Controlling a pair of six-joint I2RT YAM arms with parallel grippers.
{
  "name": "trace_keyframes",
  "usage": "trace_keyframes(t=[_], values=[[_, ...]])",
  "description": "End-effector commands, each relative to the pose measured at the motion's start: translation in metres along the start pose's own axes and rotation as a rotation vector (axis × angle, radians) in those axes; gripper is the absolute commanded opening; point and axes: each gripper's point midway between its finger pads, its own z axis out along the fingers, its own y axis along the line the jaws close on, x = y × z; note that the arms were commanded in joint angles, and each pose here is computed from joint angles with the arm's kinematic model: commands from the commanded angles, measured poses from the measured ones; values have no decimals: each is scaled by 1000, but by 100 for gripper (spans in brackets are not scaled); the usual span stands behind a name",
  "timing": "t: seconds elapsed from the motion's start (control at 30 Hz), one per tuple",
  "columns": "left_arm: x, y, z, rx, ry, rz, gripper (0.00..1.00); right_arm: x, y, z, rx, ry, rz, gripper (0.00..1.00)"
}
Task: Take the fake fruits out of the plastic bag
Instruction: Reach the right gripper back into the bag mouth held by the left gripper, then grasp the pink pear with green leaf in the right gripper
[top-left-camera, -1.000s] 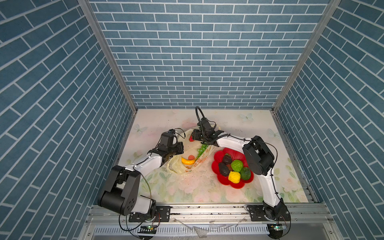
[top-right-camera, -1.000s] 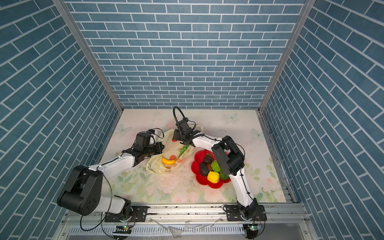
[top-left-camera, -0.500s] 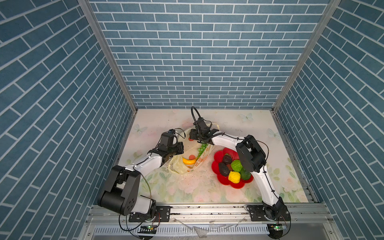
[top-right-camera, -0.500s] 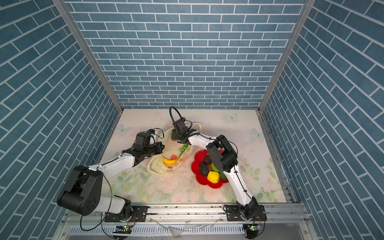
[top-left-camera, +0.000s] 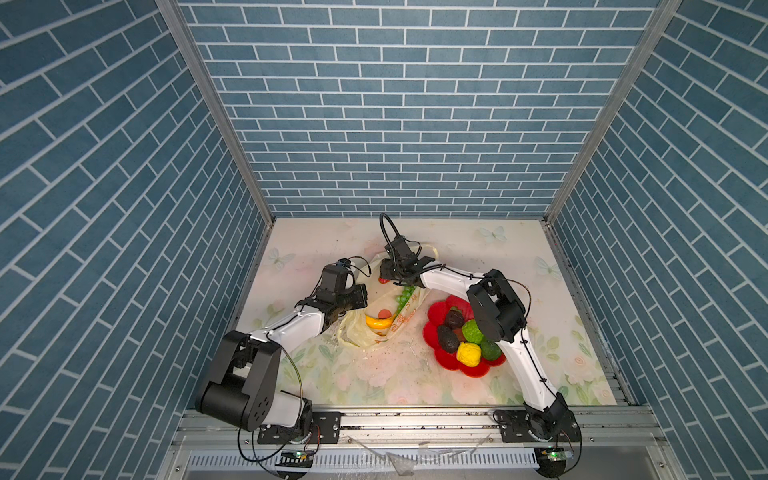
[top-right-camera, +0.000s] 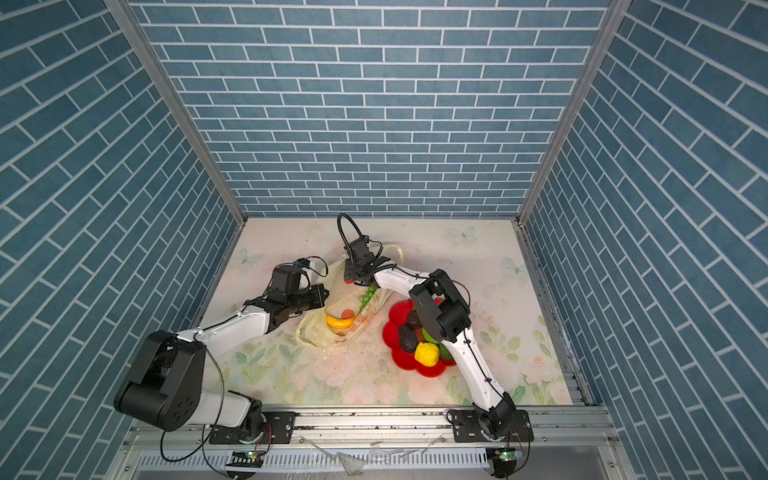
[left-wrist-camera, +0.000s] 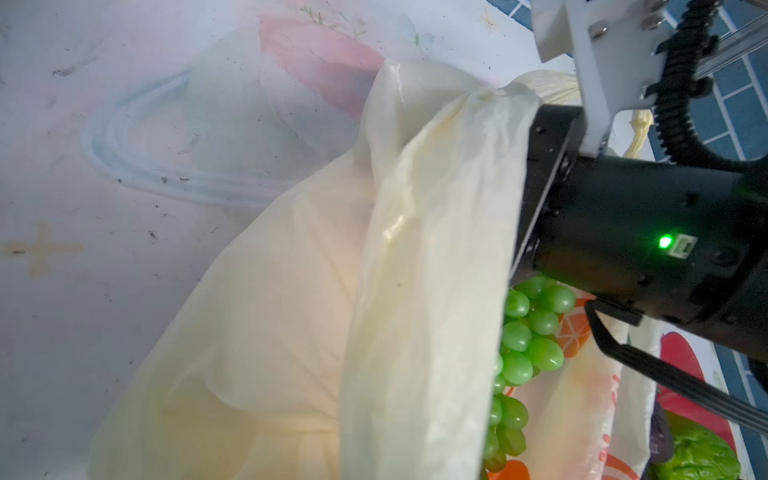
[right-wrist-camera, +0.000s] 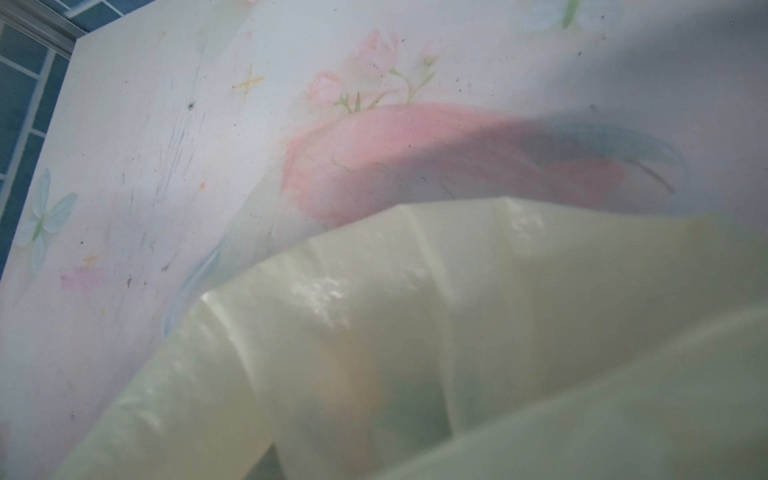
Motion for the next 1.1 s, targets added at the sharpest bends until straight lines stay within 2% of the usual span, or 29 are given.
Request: trace_keyframes(t=[0.0,0.4,0.73,1.07], values=[[1,-1,0,2,-5,13,0,-9,1,-3,-5,-21,-9,49],[3,5,2,-27,3,7,0,-14,11,-28,-48,-42,-16,48],[5,12,4,-63,12,-1,0,-9,25,-90,-101,-57,-81,48],[4,14,4,-73,10,2,0,9,33,-125,-128,-41,-138,49]])
